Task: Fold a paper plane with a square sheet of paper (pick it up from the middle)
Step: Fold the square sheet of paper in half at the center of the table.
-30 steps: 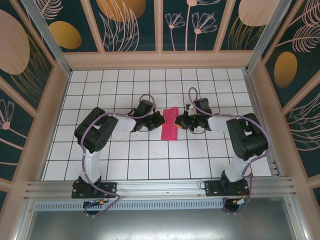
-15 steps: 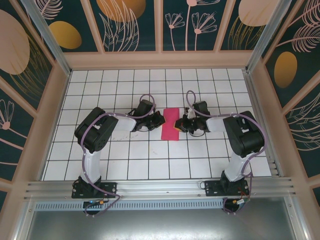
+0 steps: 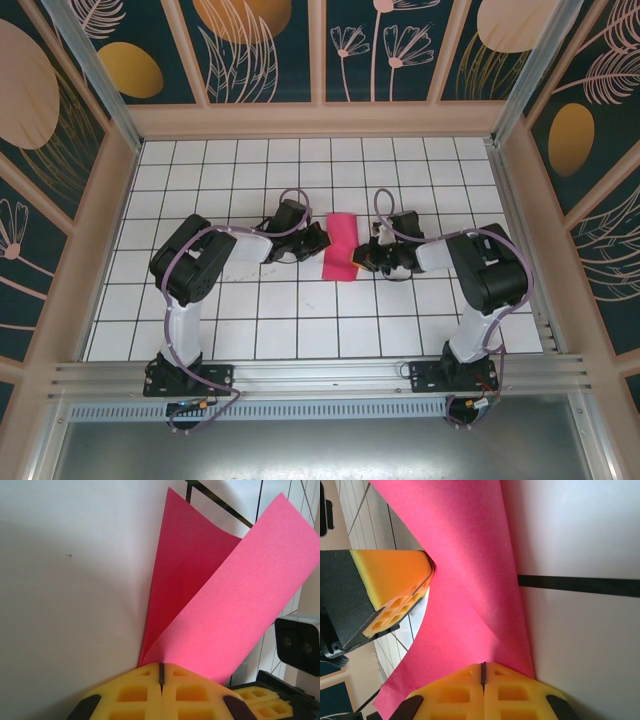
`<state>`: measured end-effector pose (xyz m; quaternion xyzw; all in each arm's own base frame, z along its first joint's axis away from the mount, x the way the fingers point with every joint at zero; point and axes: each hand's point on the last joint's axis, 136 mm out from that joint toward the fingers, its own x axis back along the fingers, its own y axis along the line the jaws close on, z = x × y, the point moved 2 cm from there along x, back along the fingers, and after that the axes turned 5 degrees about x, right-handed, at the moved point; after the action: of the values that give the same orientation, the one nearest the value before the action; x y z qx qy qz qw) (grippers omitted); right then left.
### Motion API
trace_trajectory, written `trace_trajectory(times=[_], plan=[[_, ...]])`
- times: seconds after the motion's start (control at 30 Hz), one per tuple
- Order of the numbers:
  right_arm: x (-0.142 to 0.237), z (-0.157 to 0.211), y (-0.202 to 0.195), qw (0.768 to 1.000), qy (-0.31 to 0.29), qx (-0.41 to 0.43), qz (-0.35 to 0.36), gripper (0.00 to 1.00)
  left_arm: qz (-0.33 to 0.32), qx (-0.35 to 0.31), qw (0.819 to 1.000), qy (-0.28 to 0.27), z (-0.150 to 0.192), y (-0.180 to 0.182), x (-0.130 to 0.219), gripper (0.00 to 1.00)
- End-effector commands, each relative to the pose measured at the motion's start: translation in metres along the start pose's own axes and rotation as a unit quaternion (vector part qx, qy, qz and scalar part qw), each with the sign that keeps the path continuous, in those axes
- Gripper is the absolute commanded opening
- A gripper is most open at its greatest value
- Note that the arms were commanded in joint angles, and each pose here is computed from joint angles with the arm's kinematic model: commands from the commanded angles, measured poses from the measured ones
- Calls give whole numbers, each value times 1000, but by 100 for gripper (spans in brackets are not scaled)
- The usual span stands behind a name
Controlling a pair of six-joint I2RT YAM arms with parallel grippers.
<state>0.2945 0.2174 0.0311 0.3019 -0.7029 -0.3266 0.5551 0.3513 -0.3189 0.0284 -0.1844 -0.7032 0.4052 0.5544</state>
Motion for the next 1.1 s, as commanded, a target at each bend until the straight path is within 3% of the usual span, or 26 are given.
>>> trace_trajectory(times=[0.0, 0.23, 0.5, 0.7, 0.97, 1.07], plan=[[9, 1, 4, 1000, 1, 13, 4, 0, -57, 11, 998, 17, 11, 36, -11, 0], [16, 6, 29, 999, 4, 25, -48, 0, -57, 10, 998, 16, 11, 36, -10, 0], [5, 32, -6, 999, 40, 0, 1, 0, -55, 10, 998, 16, 10, 35, -10, 0], [5, 31, -24, 997, 40, -5, 64, 0, -55, 11, 998, 16, 11, 35, -11, 0], [17, 16, 29, 999, 15, 38, -22, 0, -56, 11, 998, 16, 11, 36, -11, 0], [14, 21, 30, 998, 27, 34, -36, 0, -55, 11, 998, 16, 11, 35, -10, 0]])
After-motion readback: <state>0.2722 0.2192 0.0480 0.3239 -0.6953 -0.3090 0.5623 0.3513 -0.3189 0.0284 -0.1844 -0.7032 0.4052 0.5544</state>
